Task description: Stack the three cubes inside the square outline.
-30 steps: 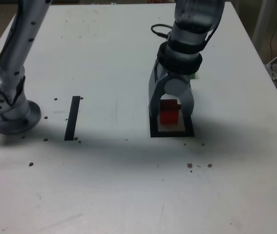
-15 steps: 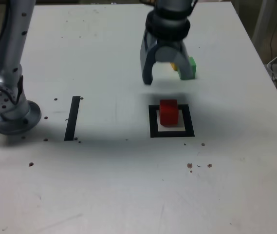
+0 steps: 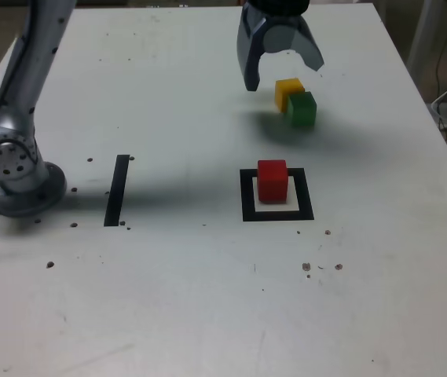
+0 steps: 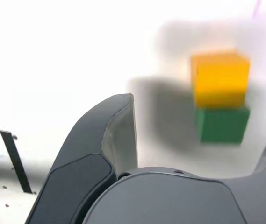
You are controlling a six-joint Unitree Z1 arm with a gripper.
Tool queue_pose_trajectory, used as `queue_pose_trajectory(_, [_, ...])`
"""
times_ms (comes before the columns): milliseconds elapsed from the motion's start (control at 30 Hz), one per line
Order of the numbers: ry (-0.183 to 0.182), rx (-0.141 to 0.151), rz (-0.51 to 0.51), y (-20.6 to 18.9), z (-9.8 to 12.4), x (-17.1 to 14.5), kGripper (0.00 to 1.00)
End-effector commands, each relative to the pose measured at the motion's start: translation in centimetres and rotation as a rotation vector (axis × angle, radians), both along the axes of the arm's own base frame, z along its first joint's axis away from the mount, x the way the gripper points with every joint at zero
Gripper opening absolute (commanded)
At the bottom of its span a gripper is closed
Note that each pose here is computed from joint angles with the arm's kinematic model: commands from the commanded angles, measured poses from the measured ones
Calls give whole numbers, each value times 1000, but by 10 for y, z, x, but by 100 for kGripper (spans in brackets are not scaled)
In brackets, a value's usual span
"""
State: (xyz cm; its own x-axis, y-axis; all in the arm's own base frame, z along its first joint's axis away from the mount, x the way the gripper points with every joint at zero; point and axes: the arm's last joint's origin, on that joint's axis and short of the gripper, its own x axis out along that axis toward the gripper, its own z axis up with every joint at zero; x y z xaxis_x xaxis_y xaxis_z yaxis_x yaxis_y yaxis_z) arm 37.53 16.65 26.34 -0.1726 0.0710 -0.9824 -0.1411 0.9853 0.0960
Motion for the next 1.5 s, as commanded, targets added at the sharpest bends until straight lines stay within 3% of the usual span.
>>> queue_pose_trajectory(0, [15,-7,2,9,-6,6,99])
queue_pose_trajectory(433, [67,-55,25,48,-35,31,95])
queue_pose_trajectory(600, [86,-74,28,54,-42,36,89])
queue_pose_trajectory(833, [85,-106,34,54,-46,40,80])
queue_pose_trajectory(1033, [96,-130,35,52,-52,41,63])
queue_pose_trajectory(1267, [91,-125,22,51,-52,44,33])
queue_pose_trajectory(1467, [86,-130,16,51,-52,44,28])
